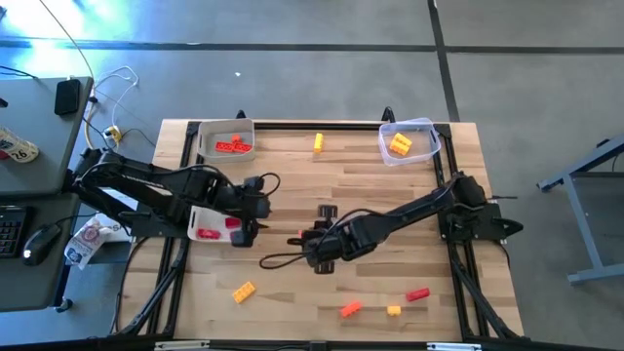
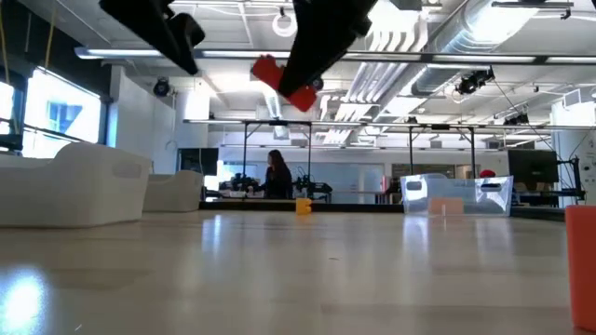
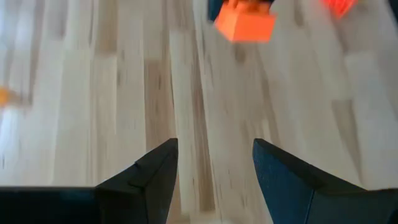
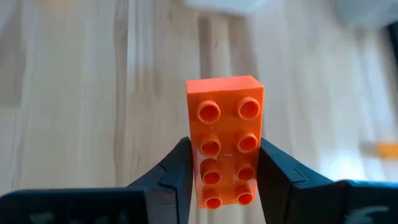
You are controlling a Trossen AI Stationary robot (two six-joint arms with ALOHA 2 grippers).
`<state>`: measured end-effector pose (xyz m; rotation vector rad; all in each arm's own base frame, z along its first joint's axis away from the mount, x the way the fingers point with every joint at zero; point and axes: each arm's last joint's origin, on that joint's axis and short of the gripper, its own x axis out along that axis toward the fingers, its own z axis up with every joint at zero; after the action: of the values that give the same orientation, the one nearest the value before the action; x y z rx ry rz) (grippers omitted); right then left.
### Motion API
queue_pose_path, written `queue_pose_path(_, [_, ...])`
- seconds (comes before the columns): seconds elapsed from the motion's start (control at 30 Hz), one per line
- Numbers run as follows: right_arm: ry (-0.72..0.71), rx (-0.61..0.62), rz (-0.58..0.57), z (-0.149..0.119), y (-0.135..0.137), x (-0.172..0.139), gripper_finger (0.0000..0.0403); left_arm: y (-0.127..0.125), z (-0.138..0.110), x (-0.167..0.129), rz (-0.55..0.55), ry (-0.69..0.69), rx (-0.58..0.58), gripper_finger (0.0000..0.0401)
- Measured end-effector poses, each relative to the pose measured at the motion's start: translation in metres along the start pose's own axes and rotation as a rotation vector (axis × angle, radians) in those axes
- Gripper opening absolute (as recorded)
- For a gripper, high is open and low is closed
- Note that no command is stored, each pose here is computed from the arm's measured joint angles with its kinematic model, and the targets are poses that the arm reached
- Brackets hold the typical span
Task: Sort & place blocks by color
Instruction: Put the orange game piece into the gray bin
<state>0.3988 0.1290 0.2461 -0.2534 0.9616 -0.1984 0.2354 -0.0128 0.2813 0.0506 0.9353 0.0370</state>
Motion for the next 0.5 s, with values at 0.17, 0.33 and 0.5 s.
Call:
queue_pose_path(0.17, [-0.068, 0.025, -0.053, 0.007, -0.008, -0.013, 0.0109, 0.000, 0.012, -0.001, -0.003, -0.126, 0.010, 0.0193])
queue_pose_path(0.33, [-0.118, 0.053, -0.079, 0.012, -0.013, -0.020, 0.0109, -0.001, 0.021, -0.002, -0.006, -0.222, 0.020, 0.0193])
queue_pose_path(0.5, [-0.172, 0.090, -0.111, 0.017, -0.017, -0.027, 0.0109, -0.001, 0.027, -0.004, -0.008, -0.280, 0.016, 0.0193])
